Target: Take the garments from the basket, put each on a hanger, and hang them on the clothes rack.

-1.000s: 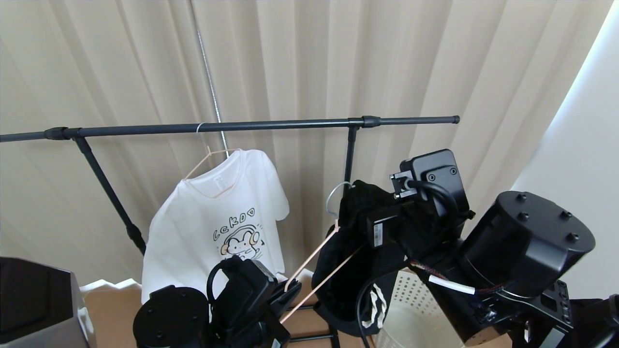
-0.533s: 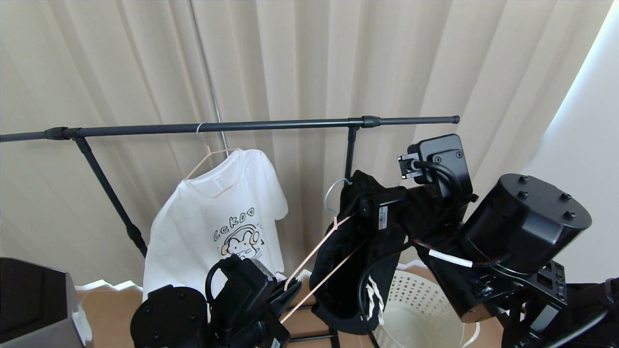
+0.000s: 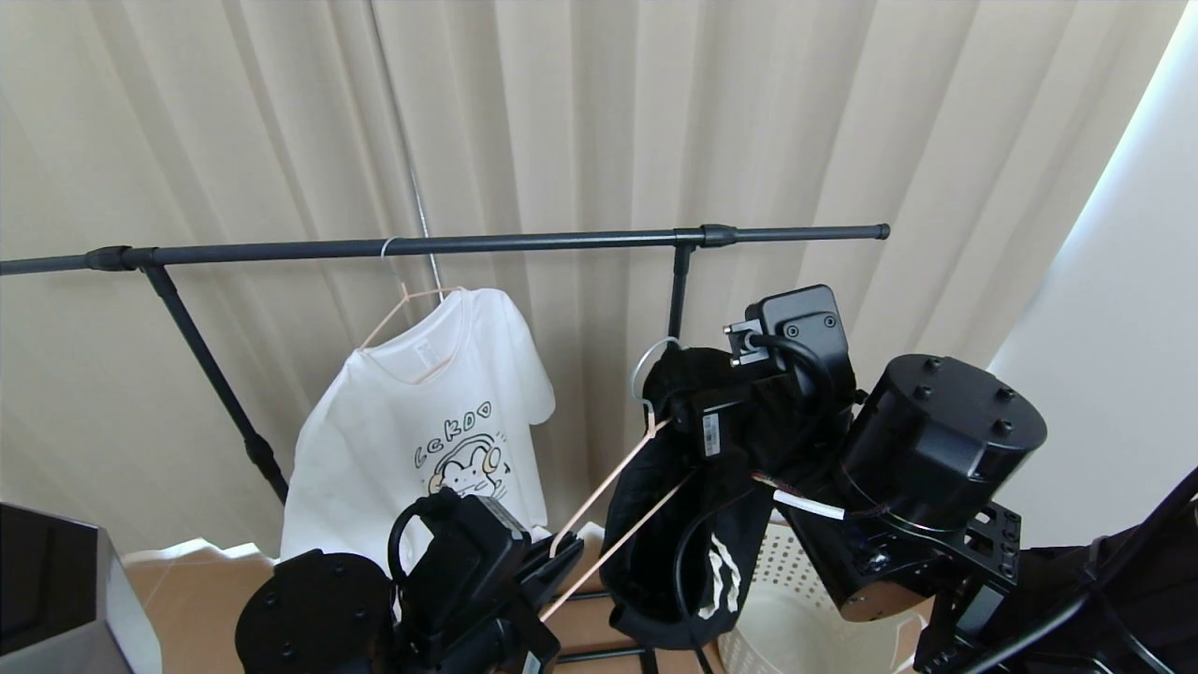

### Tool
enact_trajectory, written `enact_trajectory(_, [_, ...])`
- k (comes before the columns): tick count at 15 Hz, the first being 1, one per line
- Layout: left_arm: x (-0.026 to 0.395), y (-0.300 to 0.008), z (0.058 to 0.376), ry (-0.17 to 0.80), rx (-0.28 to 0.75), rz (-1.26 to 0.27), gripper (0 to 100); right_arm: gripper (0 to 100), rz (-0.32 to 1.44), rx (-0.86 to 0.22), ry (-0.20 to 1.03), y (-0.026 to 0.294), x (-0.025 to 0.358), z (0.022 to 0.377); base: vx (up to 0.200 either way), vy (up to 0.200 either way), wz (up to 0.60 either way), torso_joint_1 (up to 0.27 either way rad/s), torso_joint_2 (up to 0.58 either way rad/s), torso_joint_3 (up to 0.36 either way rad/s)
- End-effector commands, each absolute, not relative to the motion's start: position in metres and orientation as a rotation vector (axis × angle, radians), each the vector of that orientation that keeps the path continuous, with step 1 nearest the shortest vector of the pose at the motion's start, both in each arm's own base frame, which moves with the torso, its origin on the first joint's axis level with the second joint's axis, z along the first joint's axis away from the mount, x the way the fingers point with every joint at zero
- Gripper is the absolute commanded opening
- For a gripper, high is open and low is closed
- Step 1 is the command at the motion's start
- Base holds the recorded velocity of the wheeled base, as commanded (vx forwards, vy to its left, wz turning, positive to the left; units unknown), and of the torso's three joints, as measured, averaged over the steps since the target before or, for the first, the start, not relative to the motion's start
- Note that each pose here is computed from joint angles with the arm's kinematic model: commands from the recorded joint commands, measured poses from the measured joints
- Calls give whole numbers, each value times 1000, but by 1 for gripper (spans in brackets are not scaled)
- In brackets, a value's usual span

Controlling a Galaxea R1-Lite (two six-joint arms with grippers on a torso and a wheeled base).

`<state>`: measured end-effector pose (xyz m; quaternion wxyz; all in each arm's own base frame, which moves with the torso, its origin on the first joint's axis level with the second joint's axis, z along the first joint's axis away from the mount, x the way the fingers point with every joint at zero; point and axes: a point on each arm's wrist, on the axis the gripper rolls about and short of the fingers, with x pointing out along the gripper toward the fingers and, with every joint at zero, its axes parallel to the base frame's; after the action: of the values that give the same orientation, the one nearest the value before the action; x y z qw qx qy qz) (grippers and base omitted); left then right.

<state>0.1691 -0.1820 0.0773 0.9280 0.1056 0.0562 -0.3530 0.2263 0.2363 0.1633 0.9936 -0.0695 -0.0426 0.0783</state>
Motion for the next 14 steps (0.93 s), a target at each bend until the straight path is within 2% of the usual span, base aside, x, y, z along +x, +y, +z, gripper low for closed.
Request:
enact_trajectory(1, [170, -182, 78, 110, 212, -722, 0, 100, 159, -150, -75, 238, 227, 159, 0, 0, 0, 0, 0, 0])
enact_trajectory(14, [193, -172, 85, 82, 163, -625, 0, 100, 177, -151, -75, 242, 217, 159, 0, 0, 0, 0, 0, 0])
